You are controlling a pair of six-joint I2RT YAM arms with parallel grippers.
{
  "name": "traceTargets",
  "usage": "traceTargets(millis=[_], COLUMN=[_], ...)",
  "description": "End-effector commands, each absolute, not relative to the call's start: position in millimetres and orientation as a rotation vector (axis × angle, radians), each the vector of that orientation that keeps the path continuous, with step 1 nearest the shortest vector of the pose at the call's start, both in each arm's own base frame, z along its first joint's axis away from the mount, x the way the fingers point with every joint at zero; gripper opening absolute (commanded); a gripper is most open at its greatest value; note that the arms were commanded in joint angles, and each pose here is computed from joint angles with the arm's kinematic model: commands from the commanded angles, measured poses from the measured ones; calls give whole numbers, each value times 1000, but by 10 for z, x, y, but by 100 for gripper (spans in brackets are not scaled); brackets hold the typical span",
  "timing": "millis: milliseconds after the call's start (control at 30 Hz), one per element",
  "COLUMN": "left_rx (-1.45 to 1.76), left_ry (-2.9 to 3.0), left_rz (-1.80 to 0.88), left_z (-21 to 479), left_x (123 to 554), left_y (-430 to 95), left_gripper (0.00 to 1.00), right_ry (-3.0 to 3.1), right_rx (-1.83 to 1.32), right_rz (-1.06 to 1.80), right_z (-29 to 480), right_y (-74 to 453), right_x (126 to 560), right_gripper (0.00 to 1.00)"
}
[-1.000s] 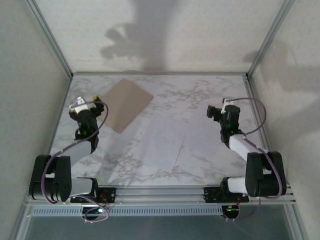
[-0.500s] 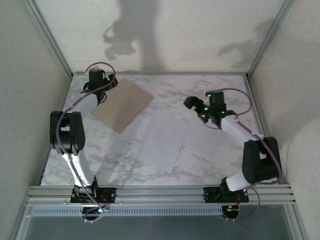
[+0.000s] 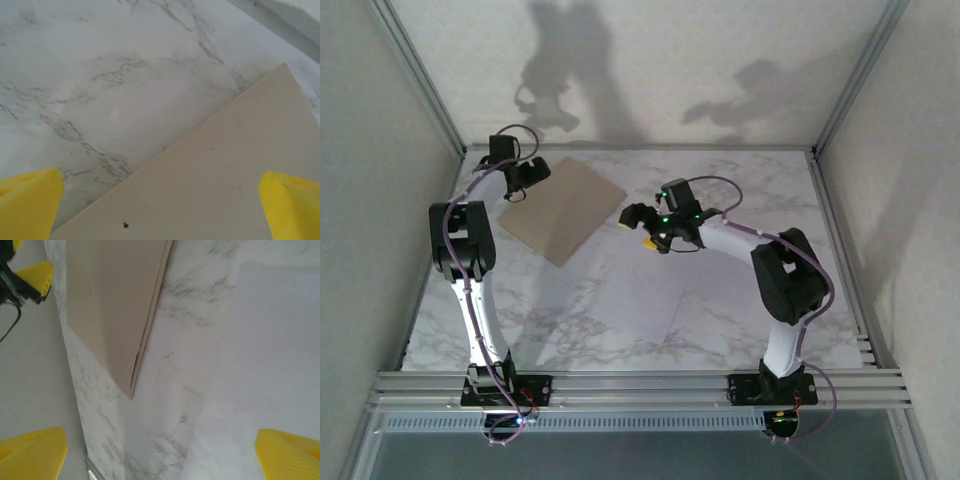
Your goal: Put the files into the folder
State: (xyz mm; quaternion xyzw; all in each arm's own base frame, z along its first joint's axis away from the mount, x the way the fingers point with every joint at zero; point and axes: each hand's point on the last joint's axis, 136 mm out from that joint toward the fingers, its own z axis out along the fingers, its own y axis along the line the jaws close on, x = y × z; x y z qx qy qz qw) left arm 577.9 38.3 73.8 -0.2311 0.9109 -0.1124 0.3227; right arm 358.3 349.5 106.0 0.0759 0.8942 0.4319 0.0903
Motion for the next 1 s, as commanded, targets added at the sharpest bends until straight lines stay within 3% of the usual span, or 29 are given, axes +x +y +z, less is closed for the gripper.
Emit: traceTargets(millis=[0, 333, 967], left_rx=[-561, -510, -521], left_ry=[2470, 2542, 2570], left_rz=[-336, -293, -421], left_z=[596, 451, 486], left_x=[5742, 5635, 5075], left_y=[303, 314, 81], left_gripper=[100, 100, 99], right_ry=[2661, 2683, 2721], right_rx=[190, 137, 114], right_rz=[1366, 1392, 1399], right_z=[1139, 1087, 939], right_y=[3769, 4119, 4357], right_x=[3567, 3547, 3698], right_gripper=[96, 94, 77])
